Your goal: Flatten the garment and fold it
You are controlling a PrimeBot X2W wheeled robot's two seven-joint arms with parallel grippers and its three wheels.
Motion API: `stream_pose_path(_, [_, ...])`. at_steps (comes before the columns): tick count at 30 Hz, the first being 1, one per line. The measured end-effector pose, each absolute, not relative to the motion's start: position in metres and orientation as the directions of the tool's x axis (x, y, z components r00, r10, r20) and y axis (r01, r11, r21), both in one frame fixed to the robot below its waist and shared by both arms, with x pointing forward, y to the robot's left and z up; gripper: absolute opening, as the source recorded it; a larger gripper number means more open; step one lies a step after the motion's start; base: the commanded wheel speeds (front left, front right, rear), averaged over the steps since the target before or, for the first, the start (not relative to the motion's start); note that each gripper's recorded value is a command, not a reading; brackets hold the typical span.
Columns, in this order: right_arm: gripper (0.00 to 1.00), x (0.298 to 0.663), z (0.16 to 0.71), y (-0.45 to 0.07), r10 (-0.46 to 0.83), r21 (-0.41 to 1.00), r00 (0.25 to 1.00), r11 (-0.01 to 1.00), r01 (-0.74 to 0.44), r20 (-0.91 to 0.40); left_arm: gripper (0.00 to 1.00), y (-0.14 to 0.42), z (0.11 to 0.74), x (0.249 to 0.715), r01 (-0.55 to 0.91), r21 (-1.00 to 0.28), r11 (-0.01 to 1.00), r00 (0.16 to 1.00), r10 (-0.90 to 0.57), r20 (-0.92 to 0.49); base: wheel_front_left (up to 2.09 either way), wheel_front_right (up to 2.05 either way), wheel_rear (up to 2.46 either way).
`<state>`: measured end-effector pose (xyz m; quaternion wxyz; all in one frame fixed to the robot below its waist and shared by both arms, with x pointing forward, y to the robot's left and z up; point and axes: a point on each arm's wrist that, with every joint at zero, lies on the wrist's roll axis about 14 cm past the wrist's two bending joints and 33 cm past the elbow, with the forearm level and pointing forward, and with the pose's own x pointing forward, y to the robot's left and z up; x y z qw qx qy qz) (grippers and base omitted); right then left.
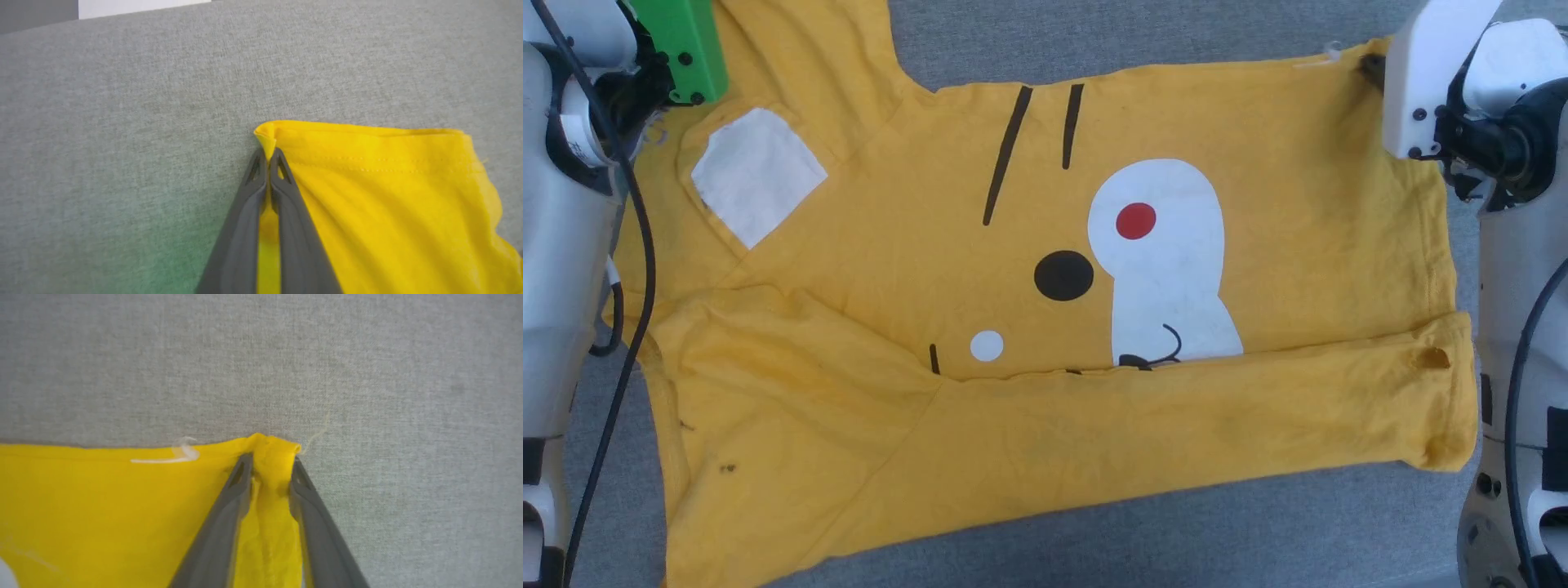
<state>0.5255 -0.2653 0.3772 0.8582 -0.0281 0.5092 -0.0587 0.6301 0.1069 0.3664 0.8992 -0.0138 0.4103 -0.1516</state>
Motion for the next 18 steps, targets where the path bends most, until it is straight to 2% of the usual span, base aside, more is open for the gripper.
stream_pose_path(1, [0.0,0.526,0.378,-0.264,-0.129,-0.11,0.48,0.992,0.068,-0.868,0.0,0.107,0.368,0.632,0.264,-0.145,0.953,0.629,-0.285,-0.724,0.0,0.0,0.0])
stream_pose_path(5, [0.0,0.535,0.386,-0.263,-0.129,-0.116,0.584,0.991,0.06,-0.801,0.0,0.107,0.384,0.644,0.292,-0.117,0.949,0.728,-0.3,-0.617,0.0,0.0,0.0])
stream_pose_path(10, [0.0,0.538,0.401,-0.266,-0.121,-0.121,0.727,0.991,0.052,-0.676,0.0,0.111,0.422,0.652,0.307,-0.091,0.947,0.866,-0.317,-0.386,0.0,0.0,0.0])
stream_pose_path(18, [0.0,0.509,0.42,-0.253,-0.041,-0.066,0.861,0.998,0.009,-0.507,0.0,0.116,0.452,0.601,0.3,-0.15,0.942,0.933,-0.323,-0.159,0.0,0.0,0.0])
